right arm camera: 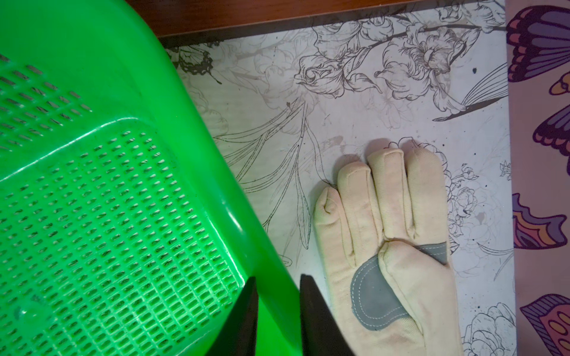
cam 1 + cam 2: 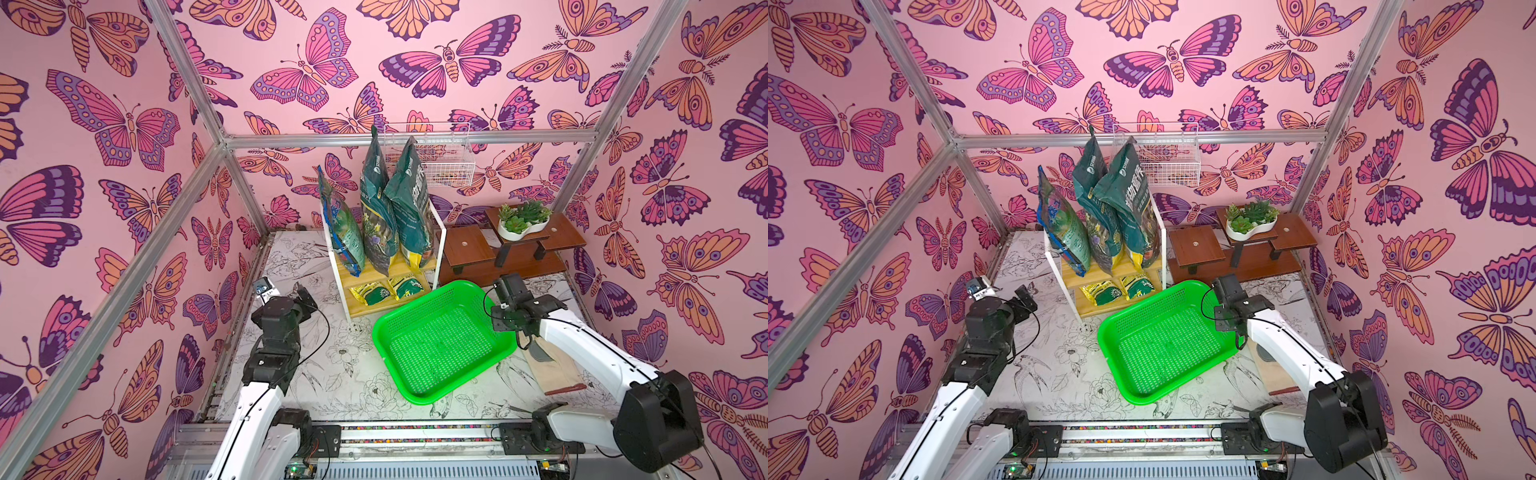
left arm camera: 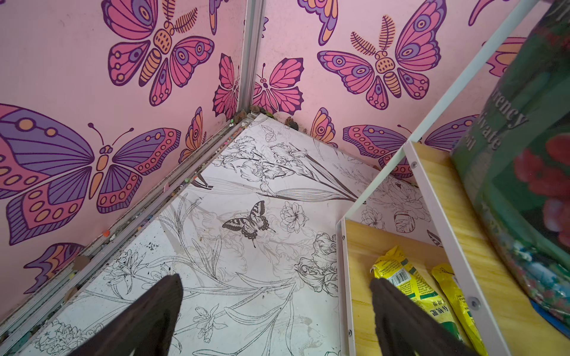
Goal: Take down the fertilizer bag from the shelf
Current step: Adjust the storage box at the center of the board.
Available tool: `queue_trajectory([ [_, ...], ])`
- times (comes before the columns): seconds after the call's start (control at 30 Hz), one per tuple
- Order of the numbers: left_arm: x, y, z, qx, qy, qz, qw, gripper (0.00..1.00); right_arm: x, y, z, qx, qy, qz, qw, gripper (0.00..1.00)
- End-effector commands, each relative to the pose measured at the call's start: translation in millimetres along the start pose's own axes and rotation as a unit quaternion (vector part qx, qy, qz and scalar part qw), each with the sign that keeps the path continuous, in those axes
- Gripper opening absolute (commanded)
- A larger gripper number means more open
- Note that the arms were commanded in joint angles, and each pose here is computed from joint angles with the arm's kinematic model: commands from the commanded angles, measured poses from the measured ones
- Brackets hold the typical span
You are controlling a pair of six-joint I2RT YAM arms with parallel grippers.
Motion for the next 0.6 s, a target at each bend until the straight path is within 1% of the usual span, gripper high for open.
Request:
queue_trajectory([
  [0.0, 0.6, 2.9, -2.4, -0.005, -0.002, 0.000, 1.000, 1.00, 5.4, -2.1, -33.8, 0.005, 0.084, -0.011, 0.996, 0.27],
  [0.2, -2.0, 3.8, -1.4, -0.007, -0.007, -0.002, 1.000, 1.00, 2.8, 0.5, -46.2, 0.026, 0.109, 0.002, 0.994, 0.28],
  [0.3, -2.8, 4.7, -1.0, -0.009, -0.010, 0.000, 1.000, 1.00, -0.5, -3.5, -51.4, 0.035, 0.114, -0.012, 0.993, 0.29],
  [0.4, -2.9, 3.7, -1.7, -0.008, -0.007, -0.005, 1.000, 1.00, -4.1, -6.6, -50.4, 0.039, 0.107, -0.020, 0.993, 0.29],
  [0.5, -3.2, 3.3, -1.9, -0.009, -0.006, -0.007, 1.000, 1.00, -8.6, -9.2, -40.8, 0.039, 0.092, -0.025, 0.995, 0.30],
  [0.57, -3.2, 3.0, -2.3, -0.009, -0.005, -0.008, 1.000, 1.00, -12.6, -7.8, -31.1, 0.039, 0.078, -0.012, 0.996, 0.32],
])
Point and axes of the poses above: each gripper's point midway between its finger pads, its own x axis out along the fingers, its own y axis along the line the jaws close on, z = x × y, the point moved 6 cm from there along -x, back along the fingers, and after that the axes turned 14 degrees about -x, right-handed, at the moved point
